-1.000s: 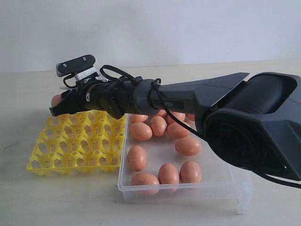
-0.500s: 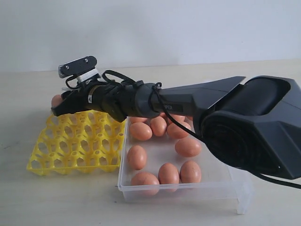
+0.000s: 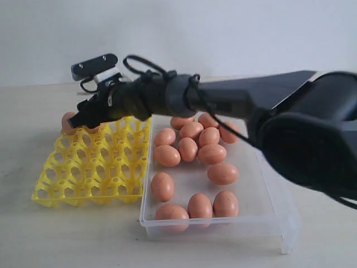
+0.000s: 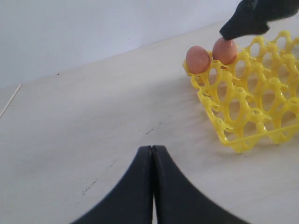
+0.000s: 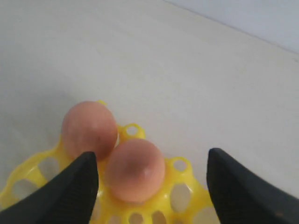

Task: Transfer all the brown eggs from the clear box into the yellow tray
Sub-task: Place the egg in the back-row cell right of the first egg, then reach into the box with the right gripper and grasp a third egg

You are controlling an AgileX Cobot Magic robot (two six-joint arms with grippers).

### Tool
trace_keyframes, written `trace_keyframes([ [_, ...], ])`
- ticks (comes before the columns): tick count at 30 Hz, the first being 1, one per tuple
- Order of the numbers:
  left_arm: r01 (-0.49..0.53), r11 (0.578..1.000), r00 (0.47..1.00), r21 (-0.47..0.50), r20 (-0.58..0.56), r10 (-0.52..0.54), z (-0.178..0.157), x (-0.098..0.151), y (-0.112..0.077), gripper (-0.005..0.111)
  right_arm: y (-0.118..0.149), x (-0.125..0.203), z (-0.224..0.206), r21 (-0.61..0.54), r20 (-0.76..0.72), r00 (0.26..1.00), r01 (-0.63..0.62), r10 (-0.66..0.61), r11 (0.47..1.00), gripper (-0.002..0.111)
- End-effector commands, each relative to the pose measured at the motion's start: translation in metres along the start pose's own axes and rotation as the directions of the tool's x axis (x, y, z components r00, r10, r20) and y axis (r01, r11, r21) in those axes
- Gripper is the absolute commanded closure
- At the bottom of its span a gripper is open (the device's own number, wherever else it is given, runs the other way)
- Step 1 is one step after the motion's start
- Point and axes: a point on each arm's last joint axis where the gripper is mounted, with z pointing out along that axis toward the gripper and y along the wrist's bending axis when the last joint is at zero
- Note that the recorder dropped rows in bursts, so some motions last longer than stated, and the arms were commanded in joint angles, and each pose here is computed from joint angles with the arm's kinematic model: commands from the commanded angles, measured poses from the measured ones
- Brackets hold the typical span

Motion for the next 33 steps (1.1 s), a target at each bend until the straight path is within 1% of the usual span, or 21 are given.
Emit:
trace_keyframes([
  [1,0.004,1.0,1.0,-0.002,0.018,-0.004,-0.001,-0.002,0.0,0.107,-0.013,-0.03,-0.065,0.091,-0.239,0.97,0.059,-0.035,0.994,0.044],
  [4,0.004,1.0,1.0,-0.002,0.018,-0.004,-0.001,-0.002,0.0,0.107,-0.024,-0.027,-0.103,0.14,-0.402,0.916,0.079,-0.017,0.987,0.044],
  [6,0.004,1.0,1.0,-0.002,0.018,-0.004,-0.001,-0.002,0.0,0.107,-0.031,-0.024,-0.127,0.159,-0.436,0.9,0.067,0.009,0.985,0.044],
  [7,0.004,1.0,1.0,-0.002,0.018,-0.004,-0.001,-0.002,0.0,0.107,-0.034,-0.019,-0.138,0.175,-0.445,0.894,0.041,0.041,0.984,0.044],
  [11,0.004,1.0,1.0,-0.002,0.018,-0.004,-0.001,-0.002,0.0,0.107,-0.051,0.009,-0.179,0.244,-0.477,0.865,-0.042,0.157,0.969,0.044],
  [12,0.004,1.0,1.0,-0.002,0.018,-0.004,-0.001,-0.002,0.0,0.107,-0.054,0.015,-0.186,0.26,-0.479,0.86,-0.056,0.178,0.964,0.044],
  [13,0.004,1.0,1.0,-0.002,0.018,-0.004,-0.001,-0.002,0.0,0.107,-0.058,0.023,-0.194,0.263,-0.485,0.858,-0.041,0.169,0.964,0.044],
  [15,0.004,1.0,1.0,-0.002,0.018,-0.004,-0.001,-0.002,0.0,0.107,-0.065,0.039,-0.206,0.232,-0.527,0.844,0.029,0.1,0.972,0.044],
  [16,0.004,1.0,1.0,-0.002,0.018,-0.004,-0.001,-0.002,0.0,0.107,-0.066,0.049,-0.21,0.195,-0.563,0.825,0.086,0.04,0.977,0.044],
  [19,0.004,1.0,1.0,-0.002,0.018,-0.004,-0.001,-0.002,0.0,0.107,-0.072,0.075,-0.214,0.057,-0.659,0.738,0.24,-0.144,0.969,0.044],
  [22,0.004,1.0,1.0,-0.002,0.018,-0.004,-0.001,-0.002,0.0,0.107,-0.073,0.089,-0.21,-0.083,-0.676,0.682,0.305,-0.279,0.949,0.044],
  [25,0.004,1.0,1.0,-0.002,0.018,-0.004,-0.001,-0.002,0.0,0.107,-0.071,0.091,-0.201,-0.195,-0.632,0.651,0.39,-0.419,0.9,0.044],
  [27,0.004,1.0,1.0,-0.002,0.018,-0.004,-0.001,-0.002,0.0,0.107,-0.069,0.093,-0.194,-0.278,-0.579,0.617,0.466,-0.534,0.84,0.044],
  [29,0.004,1.0,1.0,-0.002,0.018,-0.004,-0.001,-0.002,0.0,0.107,-0.068,0.094,-0.187,-0.33,-0.528,0.586,0.525,-0.615,0.784,0.044],
  [31,0.004,1.0,1.0,-0.002,0.018,-0.004,-0.001,-0.002,0.0,0.107,-0.068,0.096,-0.183,-0.358,-0.505,0.566,0.549,-0.651,0.755,0.044],
  [33,0.004,1.0,1.0,-0.002,0.018,-0.004,-0.001,-0.002,0.0,0.107,-0.068,0.099,-0.177,-0.351,-0.499,0.57,0.555,-0.652,0.754,0.044],
])
